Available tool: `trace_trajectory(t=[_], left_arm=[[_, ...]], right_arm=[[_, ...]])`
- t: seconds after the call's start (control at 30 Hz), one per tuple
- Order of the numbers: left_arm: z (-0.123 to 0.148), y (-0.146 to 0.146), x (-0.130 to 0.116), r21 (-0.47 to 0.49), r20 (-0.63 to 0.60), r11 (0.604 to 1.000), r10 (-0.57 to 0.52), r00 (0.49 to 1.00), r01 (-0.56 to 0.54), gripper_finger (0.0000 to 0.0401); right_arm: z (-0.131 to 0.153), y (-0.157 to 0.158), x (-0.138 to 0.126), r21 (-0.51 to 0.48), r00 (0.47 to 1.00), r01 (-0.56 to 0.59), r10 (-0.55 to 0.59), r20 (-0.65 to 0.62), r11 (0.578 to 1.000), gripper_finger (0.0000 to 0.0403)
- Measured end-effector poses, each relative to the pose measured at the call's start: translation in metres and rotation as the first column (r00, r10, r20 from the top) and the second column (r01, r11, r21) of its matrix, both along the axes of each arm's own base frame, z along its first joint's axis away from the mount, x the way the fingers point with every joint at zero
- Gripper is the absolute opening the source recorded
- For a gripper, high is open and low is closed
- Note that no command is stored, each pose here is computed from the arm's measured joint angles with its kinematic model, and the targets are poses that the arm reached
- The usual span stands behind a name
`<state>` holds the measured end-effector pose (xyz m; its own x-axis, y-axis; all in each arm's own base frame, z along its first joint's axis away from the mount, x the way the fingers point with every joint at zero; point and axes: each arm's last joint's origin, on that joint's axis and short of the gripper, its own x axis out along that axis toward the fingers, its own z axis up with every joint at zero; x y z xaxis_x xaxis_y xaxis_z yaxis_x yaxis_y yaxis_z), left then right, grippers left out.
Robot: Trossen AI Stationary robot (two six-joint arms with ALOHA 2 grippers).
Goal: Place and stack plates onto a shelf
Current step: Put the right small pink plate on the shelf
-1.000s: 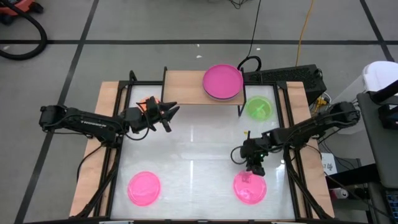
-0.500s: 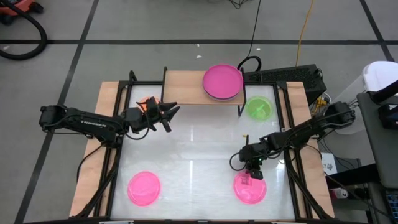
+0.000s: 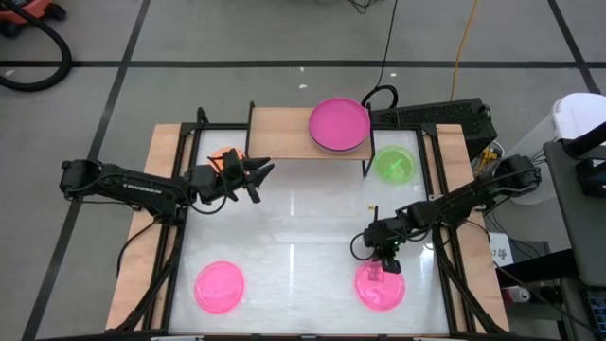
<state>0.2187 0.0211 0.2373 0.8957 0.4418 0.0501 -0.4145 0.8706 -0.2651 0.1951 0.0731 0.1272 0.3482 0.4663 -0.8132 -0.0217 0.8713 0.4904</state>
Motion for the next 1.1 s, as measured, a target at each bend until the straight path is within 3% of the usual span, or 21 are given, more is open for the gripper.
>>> trace_trajectory(t=[0.1, 0.23, 0.33, 0.43, 0.63, 0.8, 0.9, 1.03, 1.1], left_arm=[[0.0, 0.0, 0.0, 0.0, 0.0, 1.0, 0.0, 1.0, 0.0, 0.0138], [-0.001, 0.0, 0.0, 0.0, -0.006, 1.0, 0.0, 1.0, 0.0, 0.0138], [-0.001, 0.0, 0.0, -0.001, -0.006, 1.0, 0.0, 1.0, 0.0, 0.0138], [-0.001, 0.0, 0.0, -0.001, -0.006, 1.0, 0.003, 1.0, -0.003, 0.0138], [0.001, 0.0, 0.0, 0.008, 0.011, 1.0, 0.006, 1.0, -0.006, 0.0138], [0.005, 0.0, 0.0, 0.024, 0.043, 1.0, 0.007, 0.999, -0.008, 0.0138], [0.012, -0.005, -0.001, 0.022, 0.115, 1.0, -0.014, 0.993, 0.012, 0.0138], [0.024, -0.018, -0.003, 0.145, 0.182, 0.989, -0.06, 0.981, 0.034, 0.0138], [0.027, -0.024, -0.005, 0.198, 0.187, 0.98, -0.035, 0.982, -0.003, 0.0138]], right_arm=[[0.002, -0.002, 0.002, -0.027, 0.999, -0.006, 0.007, 0.047, 1.0, 0.0001], [0.012, -0.01, 0.011, -0.069, 0.98, 0.042, -0.028, 0.199, 0.997, 0.0], [0.027, -0.019, 0.02, -0.073, 0.938, 0.091, -0.061, 0.343, 0.993, 0.0], [0.046, -0.033, 0.028, -0.117, 0.874, 0.209, -0.132, 0.467, 0.971, 0.0], [0.101, -0.062, 0.044, -0.222, 0.691, 0.466, -0.196, 0.695, 0.857, 0.0], [0.144, -0.089, 0.055, -0.178, 0.502, 0.614, -0.207, 0.84, 0.769, 0.0], [0.163, -0.108, 0.061, -0.17, 0.437, 0.69, -0.217, 0.873, 0.704, 0.0], [0.185, -0.137, 0.072, -0.157, 0.376, 0.759, -0.229, 0.898, 0.632, 0.0], [0.194, -0.152, 0.081, -0.17, 0.37, 0.775, -0.219, 0.903, 0.609, 0.0]])
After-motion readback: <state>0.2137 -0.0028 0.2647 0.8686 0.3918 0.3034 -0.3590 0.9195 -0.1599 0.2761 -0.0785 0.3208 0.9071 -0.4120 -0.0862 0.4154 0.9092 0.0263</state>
